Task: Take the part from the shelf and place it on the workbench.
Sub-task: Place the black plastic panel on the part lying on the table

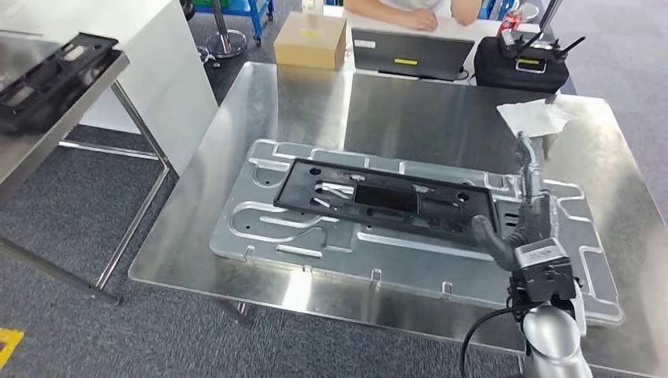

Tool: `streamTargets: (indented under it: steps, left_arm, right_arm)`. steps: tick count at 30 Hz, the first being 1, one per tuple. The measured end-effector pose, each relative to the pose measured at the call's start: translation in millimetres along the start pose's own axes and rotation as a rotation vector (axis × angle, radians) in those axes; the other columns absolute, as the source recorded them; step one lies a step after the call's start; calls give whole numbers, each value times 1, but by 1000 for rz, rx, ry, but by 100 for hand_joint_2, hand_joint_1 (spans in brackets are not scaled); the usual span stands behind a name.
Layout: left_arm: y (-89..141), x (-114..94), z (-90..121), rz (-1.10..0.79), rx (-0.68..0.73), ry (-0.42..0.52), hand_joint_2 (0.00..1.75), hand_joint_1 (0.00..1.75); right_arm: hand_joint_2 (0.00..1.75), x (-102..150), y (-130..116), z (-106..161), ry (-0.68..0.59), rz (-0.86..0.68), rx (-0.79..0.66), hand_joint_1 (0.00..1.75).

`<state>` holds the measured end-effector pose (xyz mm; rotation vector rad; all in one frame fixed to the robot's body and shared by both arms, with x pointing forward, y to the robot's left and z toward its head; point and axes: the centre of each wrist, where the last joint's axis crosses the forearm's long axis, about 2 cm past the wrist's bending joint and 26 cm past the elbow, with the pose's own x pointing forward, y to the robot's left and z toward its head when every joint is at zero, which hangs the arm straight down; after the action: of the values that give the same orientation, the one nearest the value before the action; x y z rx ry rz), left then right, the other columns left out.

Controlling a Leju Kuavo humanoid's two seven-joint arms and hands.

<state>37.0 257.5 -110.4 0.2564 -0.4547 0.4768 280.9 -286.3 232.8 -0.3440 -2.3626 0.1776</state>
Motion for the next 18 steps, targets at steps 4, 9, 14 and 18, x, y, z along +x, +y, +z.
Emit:
streamTargets:
  steps: [4,9,14,18]
  left_arm:
    - [0,-1,0,21,-4,-7,0,0]
    - [0,-1,0,23,-10,-11,0,0]
    - [0,0,0,22,-15,-12,0,0]
    - [0,0,0,21,-21,-13,0,0]
  right_arm:
    - [0,10,-18,36,14,34,-37,0]
    - [0,31,-39,81,20,98,-96,0]
    - [0,47,-63,118,60,139,-145,0]
    - [0,53,-77,134,100,151,-174,0]
